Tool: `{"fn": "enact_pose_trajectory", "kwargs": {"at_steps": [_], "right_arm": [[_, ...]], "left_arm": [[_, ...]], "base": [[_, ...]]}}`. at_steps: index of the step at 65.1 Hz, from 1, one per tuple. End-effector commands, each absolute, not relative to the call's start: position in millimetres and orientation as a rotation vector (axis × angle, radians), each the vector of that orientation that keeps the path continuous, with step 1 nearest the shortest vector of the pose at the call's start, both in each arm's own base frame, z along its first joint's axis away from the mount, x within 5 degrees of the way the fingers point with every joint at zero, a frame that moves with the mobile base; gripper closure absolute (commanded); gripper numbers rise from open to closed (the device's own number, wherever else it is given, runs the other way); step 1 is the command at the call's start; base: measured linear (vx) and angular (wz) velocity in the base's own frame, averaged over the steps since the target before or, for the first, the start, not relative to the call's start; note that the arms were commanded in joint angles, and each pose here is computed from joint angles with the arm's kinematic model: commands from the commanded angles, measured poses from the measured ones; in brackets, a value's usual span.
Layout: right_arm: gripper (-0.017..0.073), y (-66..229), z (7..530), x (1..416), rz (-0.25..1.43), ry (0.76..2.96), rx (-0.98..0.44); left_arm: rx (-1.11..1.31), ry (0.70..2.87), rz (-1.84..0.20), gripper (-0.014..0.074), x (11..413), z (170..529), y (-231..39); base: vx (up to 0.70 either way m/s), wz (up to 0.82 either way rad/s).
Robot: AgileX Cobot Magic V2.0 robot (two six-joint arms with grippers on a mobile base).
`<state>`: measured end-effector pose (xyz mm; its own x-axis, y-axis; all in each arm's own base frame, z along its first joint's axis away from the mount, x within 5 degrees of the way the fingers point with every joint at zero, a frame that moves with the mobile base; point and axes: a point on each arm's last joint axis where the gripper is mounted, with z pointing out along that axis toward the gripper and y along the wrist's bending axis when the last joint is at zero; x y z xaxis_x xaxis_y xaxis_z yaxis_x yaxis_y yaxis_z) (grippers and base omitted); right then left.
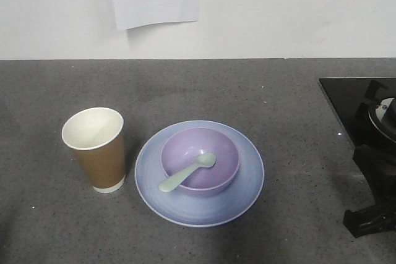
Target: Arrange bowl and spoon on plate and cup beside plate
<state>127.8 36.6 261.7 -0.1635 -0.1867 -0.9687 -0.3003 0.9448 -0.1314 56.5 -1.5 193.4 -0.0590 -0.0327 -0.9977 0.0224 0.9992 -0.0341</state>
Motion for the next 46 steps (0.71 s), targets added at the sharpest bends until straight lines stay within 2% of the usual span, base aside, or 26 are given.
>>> {"fn": "enact_pose_trajectory", "kwargs": {"at_steps": [1, 9, 19, 34, 46], "right_arm": [[0.0561, 36.8, 272.2, 129.6, 0.101, 1.653, -0.353], [0.0561, 34.3, 254.9, 121.2, 0.108, 1.654, -0.343], [0.0561, 24.9, 233.2, 102.2, 0.191, 1.607, -0.179], [0.0561, 4.1, 204.2, 77.1, 0.068, 1.532, -0.026], [0.0561, 0.5, 203.5, 64.0, -0.044, 1.495, -0.053]], "left_arm": [[-0.02, 1.57, -0.055, 0.0599, 56.5, 191.1, -1.3], [-0.02, 1.57, -0.055, 0.0599, 56.5, 191.1, -1.3], [-0.02, 1.57, -0.055, 0.0599, 56.5, 191.1, -1.3], [-0.02, 1.57, -0.055, 0.0599, 56.5, 191.1, -1.3], [-0.02, 1.57, -0.055, 0.0599, 56.5, 191.1, -1.3]], "base": [[0.0, 0.0], [0.0, 0.0], [0.0, 0.0], [0.0, 0.0], [0.0, 0.0]]}}
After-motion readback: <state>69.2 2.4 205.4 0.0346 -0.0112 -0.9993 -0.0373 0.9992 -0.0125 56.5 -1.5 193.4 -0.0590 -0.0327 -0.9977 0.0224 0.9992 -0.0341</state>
